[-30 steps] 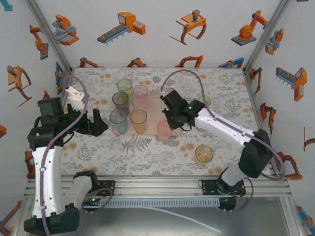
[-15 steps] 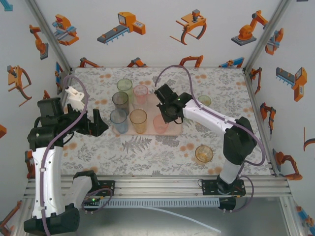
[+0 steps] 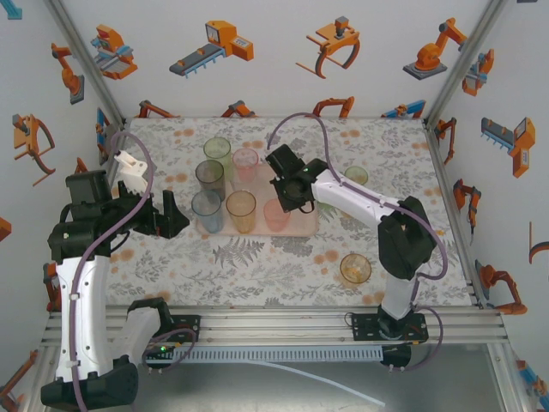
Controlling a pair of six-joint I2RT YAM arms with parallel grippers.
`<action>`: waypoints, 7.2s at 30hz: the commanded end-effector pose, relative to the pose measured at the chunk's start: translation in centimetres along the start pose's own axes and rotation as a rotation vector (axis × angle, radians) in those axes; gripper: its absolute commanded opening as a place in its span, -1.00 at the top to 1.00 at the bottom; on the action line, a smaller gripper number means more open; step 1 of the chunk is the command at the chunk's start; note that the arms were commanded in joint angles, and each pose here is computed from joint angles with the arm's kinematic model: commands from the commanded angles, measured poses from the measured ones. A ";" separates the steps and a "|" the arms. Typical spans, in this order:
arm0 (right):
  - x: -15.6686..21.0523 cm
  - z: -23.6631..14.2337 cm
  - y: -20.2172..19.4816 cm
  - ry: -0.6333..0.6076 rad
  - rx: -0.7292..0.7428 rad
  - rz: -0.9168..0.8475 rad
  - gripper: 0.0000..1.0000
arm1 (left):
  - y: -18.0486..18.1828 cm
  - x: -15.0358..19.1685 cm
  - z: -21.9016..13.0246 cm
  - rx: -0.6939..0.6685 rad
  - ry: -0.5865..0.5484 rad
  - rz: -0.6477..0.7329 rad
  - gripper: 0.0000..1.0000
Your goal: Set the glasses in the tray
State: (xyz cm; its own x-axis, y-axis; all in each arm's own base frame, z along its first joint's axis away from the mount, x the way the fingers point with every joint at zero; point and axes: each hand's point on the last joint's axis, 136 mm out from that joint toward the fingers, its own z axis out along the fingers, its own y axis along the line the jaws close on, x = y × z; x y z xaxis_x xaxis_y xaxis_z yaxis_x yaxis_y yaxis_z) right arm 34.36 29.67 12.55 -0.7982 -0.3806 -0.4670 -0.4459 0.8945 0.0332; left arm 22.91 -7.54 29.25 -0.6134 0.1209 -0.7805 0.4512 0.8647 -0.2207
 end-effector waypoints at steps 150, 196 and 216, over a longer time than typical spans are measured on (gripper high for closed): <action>22.2 -10.7 -12.3 0.031 0.272 0.626 1.00 | -1.9 -0.4 -0.6 0.052 -0.029 0.045 -0.94; -8.3 -11.3 -10.7 -0.170 0.052 0.357 1.00 | -0.7 -1.1 -0.6 -0.012 0.019 0.095 -0.94; -10.6 -3.0 -9.0 -0.083 0.048 0.154 1.00 | -0.5 -0.1 -0.2 -0.019 0.018 0.042 -0.94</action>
State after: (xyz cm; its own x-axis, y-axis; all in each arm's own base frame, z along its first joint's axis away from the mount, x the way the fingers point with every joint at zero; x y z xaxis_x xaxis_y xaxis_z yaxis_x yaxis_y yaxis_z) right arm 44.59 23.90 18.55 -0.8580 -0.1859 -0.4788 -0.2560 0.9629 0.0850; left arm 22.67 -7.69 29.45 -0.6071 0.1763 -0.7748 0.4642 0.8701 -0.1657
